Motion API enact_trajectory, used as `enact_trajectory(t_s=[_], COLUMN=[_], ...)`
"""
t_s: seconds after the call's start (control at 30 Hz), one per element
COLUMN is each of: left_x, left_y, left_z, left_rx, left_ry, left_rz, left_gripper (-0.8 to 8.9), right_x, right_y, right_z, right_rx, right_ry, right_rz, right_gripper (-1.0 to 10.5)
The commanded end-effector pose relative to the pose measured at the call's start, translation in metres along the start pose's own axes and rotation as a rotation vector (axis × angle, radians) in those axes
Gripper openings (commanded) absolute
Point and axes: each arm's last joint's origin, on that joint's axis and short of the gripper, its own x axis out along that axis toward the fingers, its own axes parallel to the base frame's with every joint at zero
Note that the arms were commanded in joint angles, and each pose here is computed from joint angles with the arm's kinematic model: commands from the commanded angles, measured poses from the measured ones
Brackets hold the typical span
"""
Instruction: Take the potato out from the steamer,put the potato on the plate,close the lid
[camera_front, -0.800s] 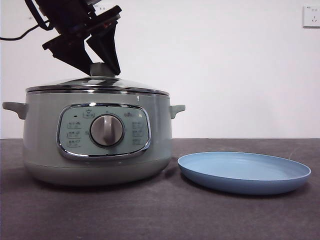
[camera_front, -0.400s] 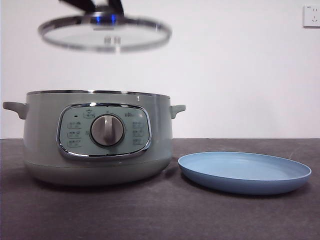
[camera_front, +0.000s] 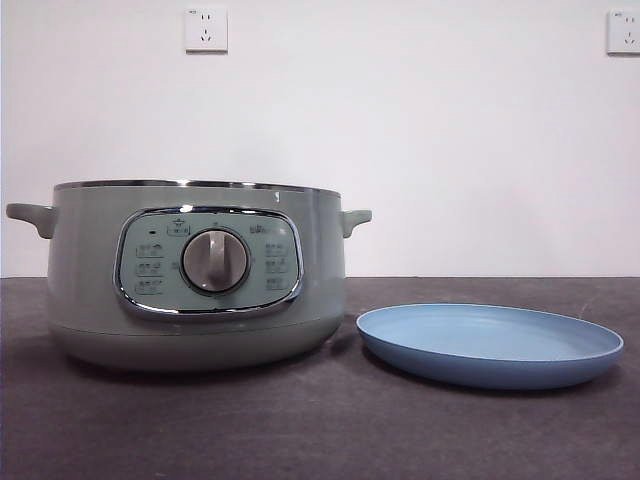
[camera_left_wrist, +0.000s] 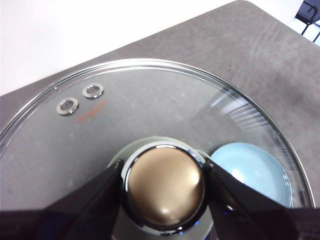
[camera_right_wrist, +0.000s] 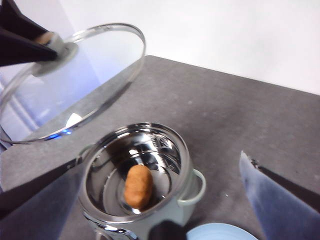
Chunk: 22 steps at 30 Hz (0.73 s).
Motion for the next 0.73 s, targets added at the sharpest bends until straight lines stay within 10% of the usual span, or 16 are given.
enact_trajectory(t_s=[0.03, 0.73], left_x=[-0.030, -0.148], left_y=[-0.004, -0.015], left_z=[0.005, -0.028], left_rx=[0.052, 0.109], left_ry=[-0.051, -0.137], left_rz=[0.001, 0.333], left_gripper=[-0.08, -0.09], right_x=[0.005, 0.138], right_y=[0.004, 0.037], right_z=[0.002, 0.001], right_rx=[0.014, -0.013], right_ry=[-0.008, 0.208], right_rz=[0.026, 0.250], right_gripper=[5.6, 5.6])
